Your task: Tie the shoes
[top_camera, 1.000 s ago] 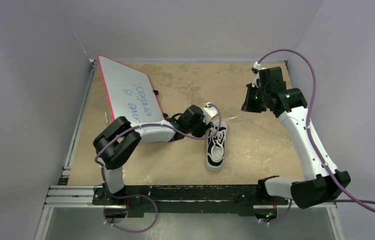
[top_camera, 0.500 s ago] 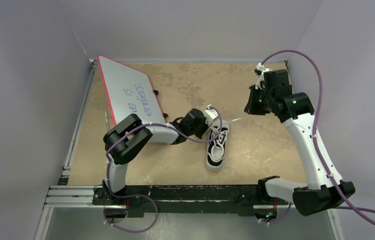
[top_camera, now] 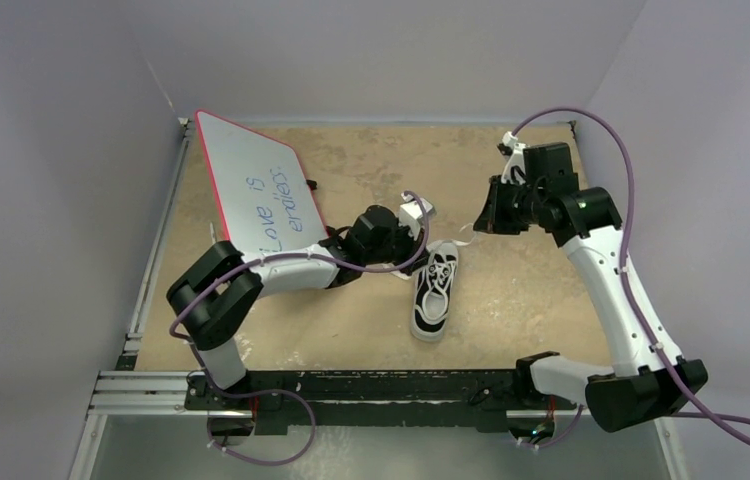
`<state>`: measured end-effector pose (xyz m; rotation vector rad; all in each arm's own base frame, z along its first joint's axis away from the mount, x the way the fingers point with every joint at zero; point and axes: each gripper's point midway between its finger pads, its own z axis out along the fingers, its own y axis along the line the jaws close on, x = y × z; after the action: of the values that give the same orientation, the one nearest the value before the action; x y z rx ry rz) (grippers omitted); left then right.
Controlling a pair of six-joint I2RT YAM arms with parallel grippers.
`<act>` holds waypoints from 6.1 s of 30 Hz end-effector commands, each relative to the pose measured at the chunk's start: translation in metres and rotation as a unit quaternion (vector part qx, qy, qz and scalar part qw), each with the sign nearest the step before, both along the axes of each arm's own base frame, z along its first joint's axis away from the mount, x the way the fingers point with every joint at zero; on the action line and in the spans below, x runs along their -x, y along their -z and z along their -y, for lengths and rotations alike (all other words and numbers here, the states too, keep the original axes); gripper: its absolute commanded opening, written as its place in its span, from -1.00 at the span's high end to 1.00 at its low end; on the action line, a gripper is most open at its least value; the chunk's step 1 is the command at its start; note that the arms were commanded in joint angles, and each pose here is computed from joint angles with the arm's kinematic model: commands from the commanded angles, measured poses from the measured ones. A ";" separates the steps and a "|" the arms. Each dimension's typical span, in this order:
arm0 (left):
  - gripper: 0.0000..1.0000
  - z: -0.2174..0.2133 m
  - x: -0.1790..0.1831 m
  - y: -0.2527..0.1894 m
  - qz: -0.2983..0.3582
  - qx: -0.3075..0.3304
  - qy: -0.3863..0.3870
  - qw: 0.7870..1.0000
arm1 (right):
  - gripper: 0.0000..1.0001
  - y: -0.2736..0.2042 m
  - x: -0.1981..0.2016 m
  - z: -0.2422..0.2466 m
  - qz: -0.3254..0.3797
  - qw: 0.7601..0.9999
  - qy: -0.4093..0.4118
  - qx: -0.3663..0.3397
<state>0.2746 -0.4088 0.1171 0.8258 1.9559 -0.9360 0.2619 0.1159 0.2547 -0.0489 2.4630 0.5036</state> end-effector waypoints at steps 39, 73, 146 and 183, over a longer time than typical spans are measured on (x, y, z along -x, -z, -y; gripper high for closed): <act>0.92 -0.010 0.028 -0.026 -0.024 0.081 0.090 0.992 | 1.00 -0.006 -0.025 0.023 -0.010 0.994 0.103 0.034; 1.00 0.003 0.017 -0.041 -0.016 0.083 0.087 0.993 | 1.00 0.004 -0.057 -0.016 -0.022 0.999 0.025 -0.024; 1.00 0.018 0.026 0.025 -0.113 0.066 0.113 0.985 | -0.01 0.127 0.005 -0.008 -0.278 0.958 -0.065 0.023; 1.00 0.020 0.033 0.023 -0.149 0.094 0.148 0.973 | 0.23 0.121 0.037 -0.072 0.344 0.575 -0.688 0.278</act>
<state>0.2459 -0.4237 0.0812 0.8923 2.0469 -1.4175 0.2000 0.1896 0.1351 -2.0419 1.2893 0.3396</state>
